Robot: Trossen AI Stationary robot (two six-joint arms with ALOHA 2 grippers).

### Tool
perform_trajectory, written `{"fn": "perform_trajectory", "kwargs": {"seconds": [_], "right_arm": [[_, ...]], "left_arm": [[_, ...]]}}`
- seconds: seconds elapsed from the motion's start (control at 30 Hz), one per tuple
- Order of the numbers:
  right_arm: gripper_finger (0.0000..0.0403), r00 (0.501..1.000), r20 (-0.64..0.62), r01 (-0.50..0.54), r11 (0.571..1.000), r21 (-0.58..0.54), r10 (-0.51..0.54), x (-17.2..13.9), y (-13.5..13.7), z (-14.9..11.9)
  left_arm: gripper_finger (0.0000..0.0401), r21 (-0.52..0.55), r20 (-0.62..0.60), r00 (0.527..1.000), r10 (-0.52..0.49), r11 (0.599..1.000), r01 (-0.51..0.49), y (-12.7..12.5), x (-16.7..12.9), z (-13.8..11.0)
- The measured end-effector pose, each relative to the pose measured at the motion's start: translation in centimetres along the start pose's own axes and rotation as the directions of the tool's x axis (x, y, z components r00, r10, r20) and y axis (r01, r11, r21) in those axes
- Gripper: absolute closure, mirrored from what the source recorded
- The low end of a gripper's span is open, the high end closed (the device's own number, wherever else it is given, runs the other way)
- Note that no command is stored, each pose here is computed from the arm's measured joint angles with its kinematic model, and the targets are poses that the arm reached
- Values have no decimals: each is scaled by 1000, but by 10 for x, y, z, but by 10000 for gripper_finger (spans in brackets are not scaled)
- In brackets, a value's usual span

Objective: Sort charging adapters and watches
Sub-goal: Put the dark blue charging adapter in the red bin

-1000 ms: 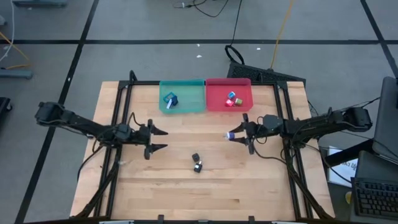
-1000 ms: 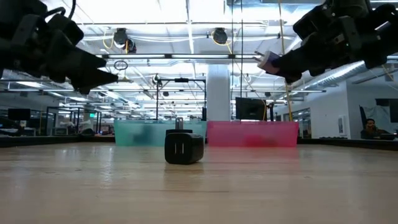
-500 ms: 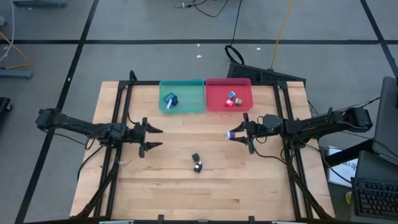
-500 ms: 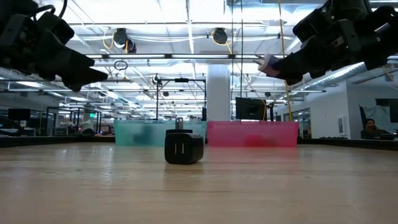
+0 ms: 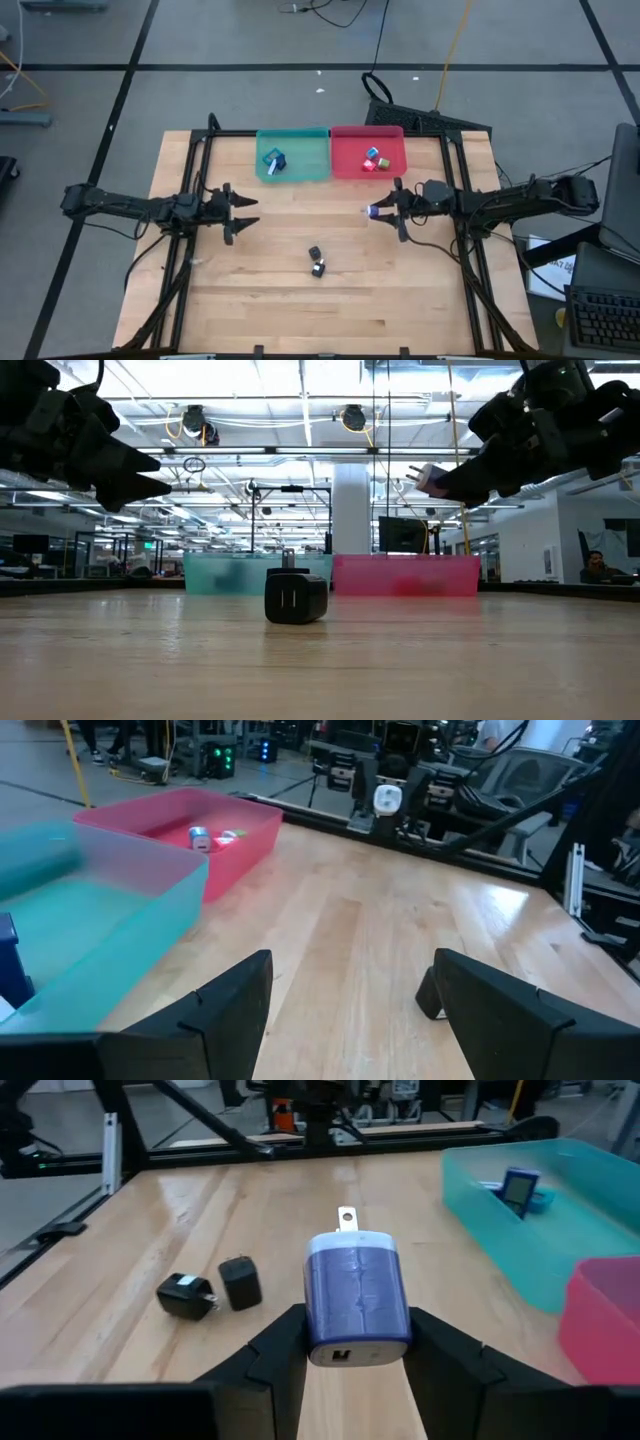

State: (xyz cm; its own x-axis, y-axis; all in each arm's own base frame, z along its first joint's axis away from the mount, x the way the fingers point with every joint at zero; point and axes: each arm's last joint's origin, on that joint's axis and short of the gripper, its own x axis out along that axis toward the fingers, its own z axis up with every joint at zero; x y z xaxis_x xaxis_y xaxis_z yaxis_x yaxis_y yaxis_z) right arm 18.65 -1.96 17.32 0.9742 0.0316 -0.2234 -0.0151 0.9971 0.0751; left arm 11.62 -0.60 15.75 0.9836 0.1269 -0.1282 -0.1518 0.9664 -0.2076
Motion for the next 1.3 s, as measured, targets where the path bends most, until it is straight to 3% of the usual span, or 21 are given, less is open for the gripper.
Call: {"fn": "perform_trajectory", "kwargs": {"seconds": [0.9, 1.3], "right_arm": [[266, 977, 8, 214, 976, 29, -214, -6, -30, 1], [266, 899, 8, 436, 899, 31, -437, -11, -43, 0]], "left_arm": [[123, 1, 3, 1000, -2, 1000, 2, 0, 0, 0], [123, 1, 3, 1000, -2, 1000, 2, 0, 0, 0]]}}
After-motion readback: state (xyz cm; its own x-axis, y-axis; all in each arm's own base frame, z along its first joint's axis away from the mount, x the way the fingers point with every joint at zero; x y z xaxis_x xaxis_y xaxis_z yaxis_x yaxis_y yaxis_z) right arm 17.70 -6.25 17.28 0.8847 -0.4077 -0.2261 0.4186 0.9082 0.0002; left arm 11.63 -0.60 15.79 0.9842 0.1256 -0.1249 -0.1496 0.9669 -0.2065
